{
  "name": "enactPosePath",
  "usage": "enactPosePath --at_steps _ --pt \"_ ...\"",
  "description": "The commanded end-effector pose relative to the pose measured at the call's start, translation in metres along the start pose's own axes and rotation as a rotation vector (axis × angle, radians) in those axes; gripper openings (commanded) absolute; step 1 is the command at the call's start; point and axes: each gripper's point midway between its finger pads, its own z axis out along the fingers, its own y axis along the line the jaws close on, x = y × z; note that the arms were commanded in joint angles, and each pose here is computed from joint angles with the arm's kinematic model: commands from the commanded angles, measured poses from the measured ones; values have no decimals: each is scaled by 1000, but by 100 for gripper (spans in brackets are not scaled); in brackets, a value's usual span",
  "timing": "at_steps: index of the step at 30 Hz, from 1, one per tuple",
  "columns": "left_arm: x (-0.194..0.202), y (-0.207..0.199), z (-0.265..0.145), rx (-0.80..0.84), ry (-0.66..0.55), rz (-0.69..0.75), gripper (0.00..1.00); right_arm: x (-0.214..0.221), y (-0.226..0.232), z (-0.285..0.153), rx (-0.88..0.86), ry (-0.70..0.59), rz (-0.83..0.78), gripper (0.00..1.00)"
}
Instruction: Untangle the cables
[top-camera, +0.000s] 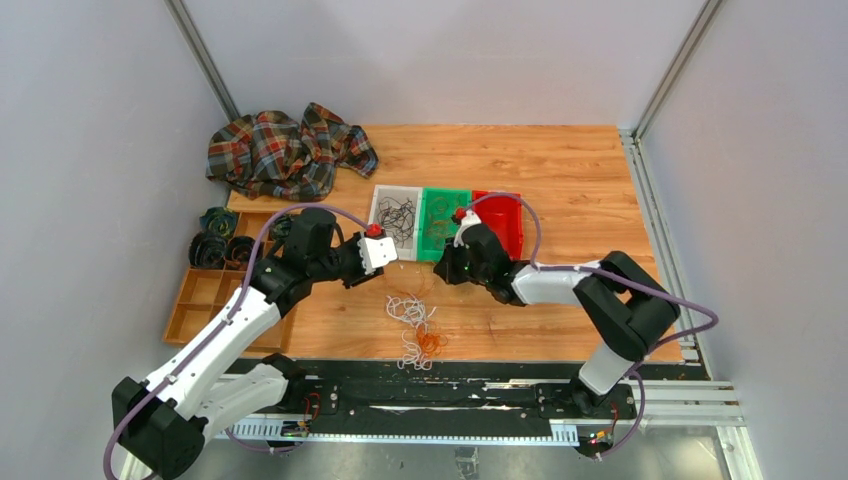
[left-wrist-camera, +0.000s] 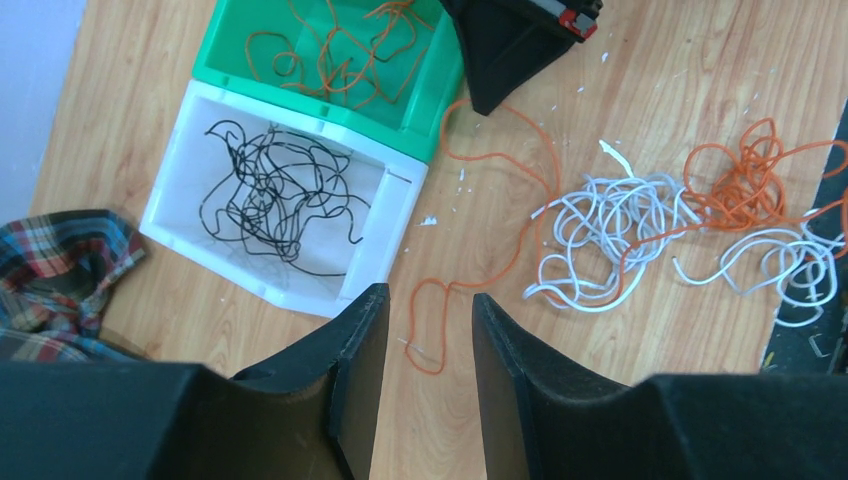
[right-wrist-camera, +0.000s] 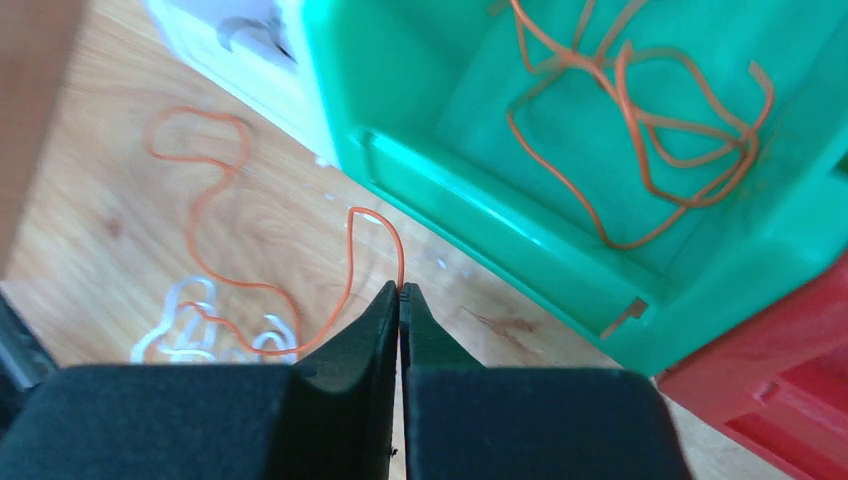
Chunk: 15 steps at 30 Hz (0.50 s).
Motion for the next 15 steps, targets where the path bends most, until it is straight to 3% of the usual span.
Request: enactPosePath --at_steps 1,9,13,15 --pt "-20 6 -3 -21 -69 -87 41 -43 29 -22 -81 -127 -36 1" --pt "-52 12 -2 -20 -188 -228 45 -102 85 -66 -258 -236 -63 1" --pt "-72 18 -4 -9 -237 -291 56 -134 114 -92 -346 -291 -69 1" --pt "-77 17 -4 11 -249 -313 67 -150 127 -107 -384 -325 -74 1"
